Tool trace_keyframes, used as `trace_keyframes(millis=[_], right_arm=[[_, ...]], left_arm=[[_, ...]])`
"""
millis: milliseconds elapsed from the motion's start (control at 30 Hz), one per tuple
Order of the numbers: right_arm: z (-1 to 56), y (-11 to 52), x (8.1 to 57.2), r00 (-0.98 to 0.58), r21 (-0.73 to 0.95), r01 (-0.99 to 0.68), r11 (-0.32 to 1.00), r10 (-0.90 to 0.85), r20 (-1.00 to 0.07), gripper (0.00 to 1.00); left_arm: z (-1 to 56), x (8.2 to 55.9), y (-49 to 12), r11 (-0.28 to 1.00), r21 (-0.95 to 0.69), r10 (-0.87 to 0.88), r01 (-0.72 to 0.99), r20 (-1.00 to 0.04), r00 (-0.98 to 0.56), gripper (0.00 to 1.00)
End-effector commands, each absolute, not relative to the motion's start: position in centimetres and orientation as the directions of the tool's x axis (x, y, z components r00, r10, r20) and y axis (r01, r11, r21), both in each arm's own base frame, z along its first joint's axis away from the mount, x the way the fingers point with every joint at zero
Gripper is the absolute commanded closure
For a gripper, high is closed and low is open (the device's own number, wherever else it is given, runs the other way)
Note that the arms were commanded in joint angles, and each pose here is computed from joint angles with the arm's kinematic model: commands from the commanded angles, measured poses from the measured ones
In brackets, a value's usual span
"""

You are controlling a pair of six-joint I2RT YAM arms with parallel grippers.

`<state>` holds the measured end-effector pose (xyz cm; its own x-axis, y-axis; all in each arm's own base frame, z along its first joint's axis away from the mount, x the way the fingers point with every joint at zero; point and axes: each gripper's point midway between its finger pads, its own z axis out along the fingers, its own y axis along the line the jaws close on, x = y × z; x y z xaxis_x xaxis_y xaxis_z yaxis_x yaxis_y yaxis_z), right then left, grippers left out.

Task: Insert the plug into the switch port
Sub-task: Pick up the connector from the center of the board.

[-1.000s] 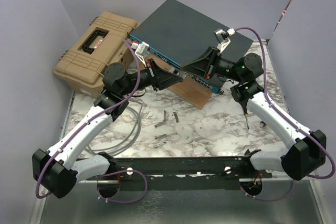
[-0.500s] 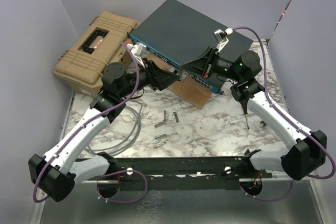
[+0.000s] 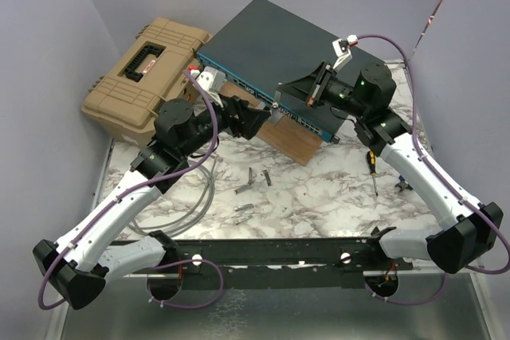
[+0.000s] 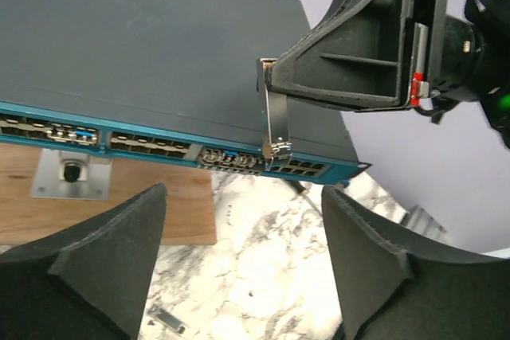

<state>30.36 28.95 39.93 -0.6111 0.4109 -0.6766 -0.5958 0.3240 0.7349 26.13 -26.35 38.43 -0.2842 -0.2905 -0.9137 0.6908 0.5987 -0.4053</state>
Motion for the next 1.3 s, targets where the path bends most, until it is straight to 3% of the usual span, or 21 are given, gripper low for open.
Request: trace_keyframes(millis=[0, 400, 567, 1267], right_arm=[[38.7, 28.5, 31.7, -0.629, 0.764, -0.490, 0.420, 0.437, -0.643, 1.00], [37.1, 28.4, 33.4, -0.672, 0.827, -0.252, 0.502, 0.525, -0.523, 1.00], [36.3, 28.8, 33.6, -0.704, 0.841, -0.168, 0.514, 0.534, -0.468, 1.00], [35.6, 30.0, 33.2, -0.740, 0.855, -0.093, 0.510, 0.540, -0.402, 1.00]], left_arm=[[40.0, 27.3, -25.0, 0.689, -0.317, -0.288, 0.652, -0.945, -0.156, 0.18], [40.2, 27.4, -28.1, 0.585, -0.327, -0.292, 0.742, -0.939, -0.183, 0.17], [39.2, 27.9, -29.2, 0.560, -0.405, -0.309, 0.723, -0.912, -0.271, 0.23], [35.8, 29.9, -29.7, 0.669, -0.449, -0.252, 0.592, -0.886, -0.388, 0.42]])
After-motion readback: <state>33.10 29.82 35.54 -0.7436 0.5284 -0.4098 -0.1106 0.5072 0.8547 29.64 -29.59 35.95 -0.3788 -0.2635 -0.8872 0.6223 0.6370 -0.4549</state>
